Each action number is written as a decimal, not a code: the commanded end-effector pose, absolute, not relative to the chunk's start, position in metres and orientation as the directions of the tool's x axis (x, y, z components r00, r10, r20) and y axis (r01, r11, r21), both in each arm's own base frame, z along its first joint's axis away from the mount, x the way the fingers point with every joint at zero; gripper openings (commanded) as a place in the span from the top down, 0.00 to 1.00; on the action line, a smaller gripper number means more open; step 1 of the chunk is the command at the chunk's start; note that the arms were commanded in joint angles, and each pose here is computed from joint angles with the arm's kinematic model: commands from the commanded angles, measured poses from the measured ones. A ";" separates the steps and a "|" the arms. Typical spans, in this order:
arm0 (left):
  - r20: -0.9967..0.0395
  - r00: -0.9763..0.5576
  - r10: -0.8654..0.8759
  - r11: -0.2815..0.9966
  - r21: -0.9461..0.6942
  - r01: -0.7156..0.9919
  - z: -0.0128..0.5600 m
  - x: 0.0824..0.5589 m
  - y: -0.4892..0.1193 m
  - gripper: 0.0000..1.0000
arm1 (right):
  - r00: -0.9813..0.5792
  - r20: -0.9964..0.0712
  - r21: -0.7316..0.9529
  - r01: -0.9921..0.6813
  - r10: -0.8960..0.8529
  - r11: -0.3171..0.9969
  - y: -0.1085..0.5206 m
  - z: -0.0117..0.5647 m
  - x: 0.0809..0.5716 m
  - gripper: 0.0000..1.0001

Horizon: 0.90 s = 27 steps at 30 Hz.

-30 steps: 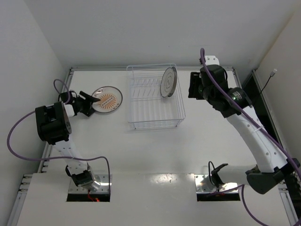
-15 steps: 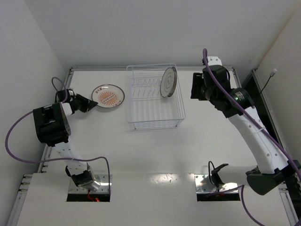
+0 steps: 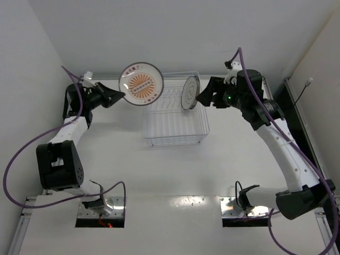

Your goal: Load the plates into the dish rack

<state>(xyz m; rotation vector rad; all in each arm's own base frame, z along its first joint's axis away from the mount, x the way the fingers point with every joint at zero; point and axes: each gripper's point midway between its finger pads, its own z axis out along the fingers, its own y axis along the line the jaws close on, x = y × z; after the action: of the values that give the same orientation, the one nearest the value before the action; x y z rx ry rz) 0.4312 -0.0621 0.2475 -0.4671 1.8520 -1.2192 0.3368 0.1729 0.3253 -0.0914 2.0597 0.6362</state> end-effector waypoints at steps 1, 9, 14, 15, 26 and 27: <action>-0.457 -0.668 -0.587 0.330 -0.889 0.318 0.281 0.400 -0.128 1.00 | -0.610 -0.739 0.627 -0.467 0.286 0.624 0.216 0.334 0.342 0.36; -0.460 -0.761 -0.457 0.227 -0.888 0.401 0.296 0.363 -0.219 1.00 | -0.710 -0.619 0.752 -0.414 0.335 0.513 0.214 0.285 0.363 0.38; -0.450 -0.798 -0.401 0.184 -0.893 0.411 0.296 0.352 -0.249 1.00 | -0.743 -0.584 0.768 -0.375 0.326 0.519 0.209 0.264 0.367 0.85; -0.449 -0.799 -0.401 0.185 -0.893 0.409 0.296 0.354 -0.250 1.00 | -0.737 -0.589 0.760 -0.365 0.332 0.538 0.203 0.264 0.366 1.00; -0.443 -0.798 -0.408 0.660 -0.748 0.078 0.208 0.406 -0.140 0.15 | -0.487 -0.809 0.457 -0.166 0.330 0.874 0.135 0.320 0.426 1.00; -0.448 -0.789 -0.420 0.671 -0.739 0.062 0.208 0.407 -0.130 0.12 | -0.478 -0.823 0.409 -0.123 0.307 0.904 0.129 0.315 0.434 1.00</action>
<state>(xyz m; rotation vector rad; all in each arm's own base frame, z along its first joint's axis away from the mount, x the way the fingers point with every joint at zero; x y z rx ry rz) 0.4161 -0.1711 0.2404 -0.2110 2.1265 -1.2428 0.4058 0.1418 0.2827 0.1632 2.1077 0.7300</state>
